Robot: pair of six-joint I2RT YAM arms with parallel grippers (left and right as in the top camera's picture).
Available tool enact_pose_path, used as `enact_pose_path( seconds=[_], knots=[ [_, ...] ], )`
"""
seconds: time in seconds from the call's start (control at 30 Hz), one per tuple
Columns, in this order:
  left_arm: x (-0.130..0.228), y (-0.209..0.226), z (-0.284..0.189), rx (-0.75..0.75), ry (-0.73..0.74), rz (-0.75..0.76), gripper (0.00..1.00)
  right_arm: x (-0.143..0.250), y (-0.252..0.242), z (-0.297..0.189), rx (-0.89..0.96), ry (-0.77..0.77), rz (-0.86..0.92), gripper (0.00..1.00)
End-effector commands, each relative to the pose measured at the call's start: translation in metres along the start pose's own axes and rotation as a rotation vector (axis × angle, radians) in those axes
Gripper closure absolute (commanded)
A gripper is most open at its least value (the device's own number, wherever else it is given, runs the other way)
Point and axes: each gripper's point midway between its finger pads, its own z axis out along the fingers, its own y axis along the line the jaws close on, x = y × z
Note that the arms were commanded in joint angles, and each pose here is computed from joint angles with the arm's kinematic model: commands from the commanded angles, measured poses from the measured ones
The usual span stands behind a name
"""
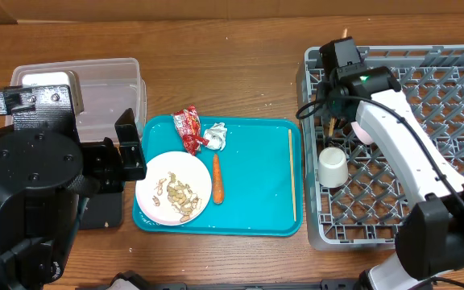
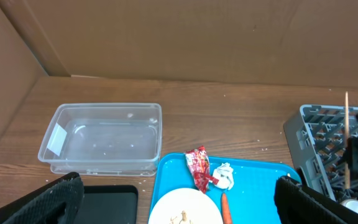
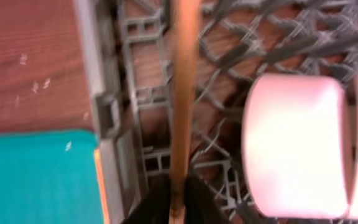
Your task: Sort waste into correct bins and load items into the dishwasher
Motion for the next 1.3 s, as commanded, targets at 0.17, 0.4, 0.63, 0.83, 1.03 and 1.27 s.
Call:
enact_pose_path(
  seconds=[0.17,0.4,0.63,0.83,1.03,1.27],
  knots=[
    [-0.002,0.004,0.000,-0.021,-0.008,-0.028,0.00,0.024,0.026,-0.020,-0.063,0.048,-0.123,0.61],
    [-0.002,0.004,0.000,-0.021,-0.008,-0.028,0.00,0.071,0.077,-0.056,-0.195,0.122,-0.225,0.60],
    [-0.002,0.004,0.000,-0.021,-0.008,-0.028,0.00,0.131,0.100,-0.004,-0.134,0.231,-0.265,0.62],
    [-0.002,0.004,0.000,-0.021,-0.008,-0.028,0.00,0.157,0.093,0.039,-0.069,0.257,-0.277,0.65],
    [-0.002,0.004,0.000,-0.021,-0.008,-0.028,0.00,0.161,0.081,0.062,-0.010,0.212,-0.281,0.65],
    [-0.002,0.004,0.000,-0.021,-0.008,-0.028,0.00,0.177,0.074,0.076,-0.008,0.224,-0.283,0.64]
  ],
)
